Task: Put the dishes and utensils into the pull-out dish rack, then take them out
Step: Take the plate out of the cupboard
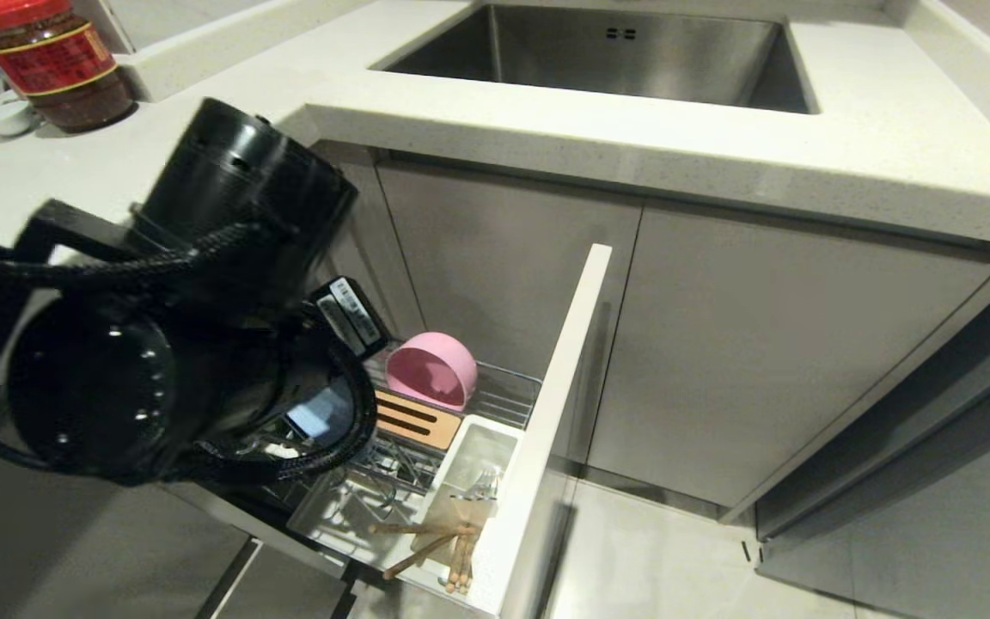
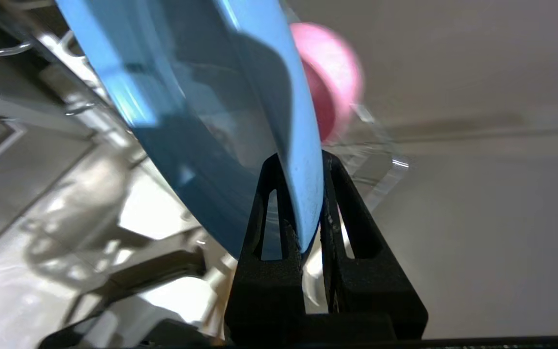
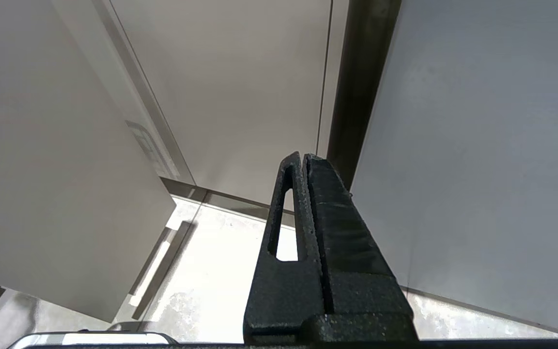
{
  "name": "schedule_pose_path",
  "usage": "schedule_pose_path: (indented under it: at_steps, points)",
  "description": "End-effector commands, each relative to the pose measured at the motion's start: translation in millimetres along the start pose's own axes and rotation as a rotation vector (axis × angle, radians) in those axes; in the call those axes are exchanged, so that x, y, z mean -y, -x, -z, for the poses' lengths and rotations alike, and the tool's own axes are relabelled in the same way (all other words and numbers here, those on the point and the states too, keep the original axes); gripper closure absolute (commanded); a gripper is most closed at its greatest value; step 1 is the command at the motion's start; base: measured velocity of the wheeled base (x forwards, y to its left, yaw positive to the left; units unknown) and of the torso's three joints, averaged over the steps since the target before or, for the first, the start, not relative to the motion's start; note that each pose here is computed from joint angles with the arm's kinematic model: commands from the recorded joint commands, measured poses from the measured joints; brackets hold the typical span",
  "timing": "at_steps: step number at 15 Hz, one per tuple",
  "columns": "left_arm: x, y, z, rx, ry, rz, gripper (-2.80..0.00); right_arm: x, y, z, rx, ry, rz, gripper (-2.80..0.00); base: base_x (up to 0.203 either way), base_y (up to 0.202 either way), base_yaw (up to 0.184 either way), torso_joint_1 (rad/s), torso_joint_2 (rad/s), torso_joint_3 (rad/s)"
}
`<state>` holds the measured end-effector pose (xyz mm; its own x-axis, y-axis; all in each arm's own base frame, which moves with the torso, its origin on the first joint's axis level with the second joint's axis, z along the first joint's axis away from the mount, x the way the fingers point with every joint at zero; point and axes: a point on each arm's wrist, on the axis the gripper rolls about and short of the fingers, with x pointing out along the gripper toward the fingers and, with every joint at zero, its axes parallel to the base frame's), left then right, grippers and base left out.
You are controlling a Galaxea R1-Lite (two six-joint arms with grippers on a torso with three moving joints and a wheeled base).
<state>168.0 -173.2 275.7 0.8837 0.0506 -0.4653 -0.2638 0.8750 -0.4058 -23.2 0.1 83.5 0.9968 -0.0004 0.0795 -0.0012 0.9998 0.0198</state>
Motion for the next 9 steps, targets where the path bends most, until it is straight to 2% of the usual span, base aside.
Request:
schedule_pose_path:
  at_steps: [1,4,7,9]
  points:
    - [-7.2,35.9,-18.8,0.015,0.052,0.098,0.00,0.1,-1.5,7.4,-0.026,0.000,0.000,0.00,0.000,0.000,0.000,0.000,0.00,0.000]
    - [-19.6,77.8,-41.2,0.015,0.090,0.231,0.00,0.1,-1.5,7.3,-0.024,0.000,0.000,0.00,0.000,0.000,0.000,0.000,0.00,0.000]
    - [-33.8,108.9,-65.4,-0.002,0.042,0.411,0.00,0.1,-1.5,7.3,-0.024,0.000,0.000,0.00,0.000,0.000,0.000,0.000,0.00,0.000]
    - [-40.8,123.6,-80.9,0.037,0.011,0.518,0.00,0.1,-1.5,7.3,-0.024,0.000,0.000,0.00,0.000,0.000,0.000,0.000,0.00,0.000]
